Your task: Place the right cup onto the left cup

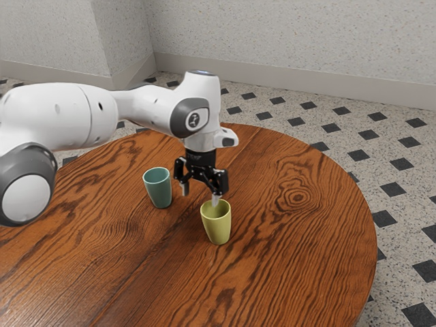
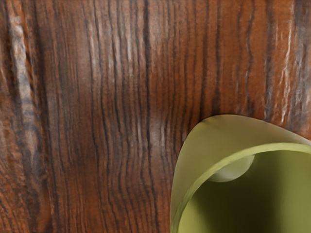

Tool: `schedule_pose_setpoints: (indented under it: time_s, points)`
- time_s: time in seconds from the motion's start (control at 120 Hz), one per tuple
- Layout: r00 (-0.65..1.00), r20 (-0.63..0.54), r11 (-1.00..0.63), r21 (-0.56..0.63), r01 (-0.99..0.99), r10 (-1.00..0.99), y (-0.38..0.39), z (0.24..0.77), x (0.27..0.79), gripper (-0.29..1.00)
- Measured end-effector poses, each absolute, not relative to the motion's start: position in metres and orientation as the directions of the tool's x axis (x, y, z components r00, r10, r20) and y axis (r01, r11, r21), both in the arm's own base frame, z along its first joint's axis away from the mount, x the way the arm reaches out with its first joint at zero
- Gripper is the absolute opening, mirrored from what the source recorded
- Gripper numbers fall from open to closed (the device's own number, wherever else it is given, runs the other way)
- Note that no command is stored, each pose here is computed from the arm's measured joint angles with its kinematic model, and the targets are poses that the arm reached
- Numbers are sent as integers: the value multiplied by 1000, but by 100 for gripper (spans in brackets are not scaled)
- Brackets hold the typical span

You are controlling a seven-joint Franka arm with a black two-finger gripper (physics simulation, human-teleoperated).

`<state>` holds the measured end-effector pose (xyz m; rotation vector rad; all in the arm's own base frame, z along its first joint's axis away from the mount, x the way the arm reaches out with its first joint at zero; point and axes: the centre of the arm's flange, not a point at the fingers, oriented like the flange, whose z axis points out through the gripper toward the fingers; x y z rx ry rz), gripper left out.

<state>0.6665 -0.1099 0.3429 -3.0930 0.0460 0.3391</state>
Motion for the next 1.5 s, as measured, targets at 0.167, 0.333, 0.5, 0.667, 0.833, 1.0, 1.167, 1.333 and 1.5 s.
schedule_pose_setpoints:
  time_s: [0.167,0.333,0.5,0.667,0.833,1.0,1.167,1.333,1.5]
  points:
    - [973,-231,-999,-32,-25,-17,-112,330,669,70]
    - [972,-236,-999,-37,-19,-10,-114,322,672,70]
    - [970,-241,-999,-40,-24,-14,-122,314,675,70]
    - [968,-251,-999,-43,-24,-12,-125,305,675,60]
    - [968,-252,-999,-46,-22,-10,-126,304,675,44]
    - [969,-248,-998,-56,-17,-2,-124,306,675,22]
    - [970,-244,-998,-54,-15,-1,-125,308,676,5]
    - [972,-235,-999,-53,-14,-1,-126,314,676,-3]
    - [978,-210,-999,-49,-14,-4,-127,334,674,-6]
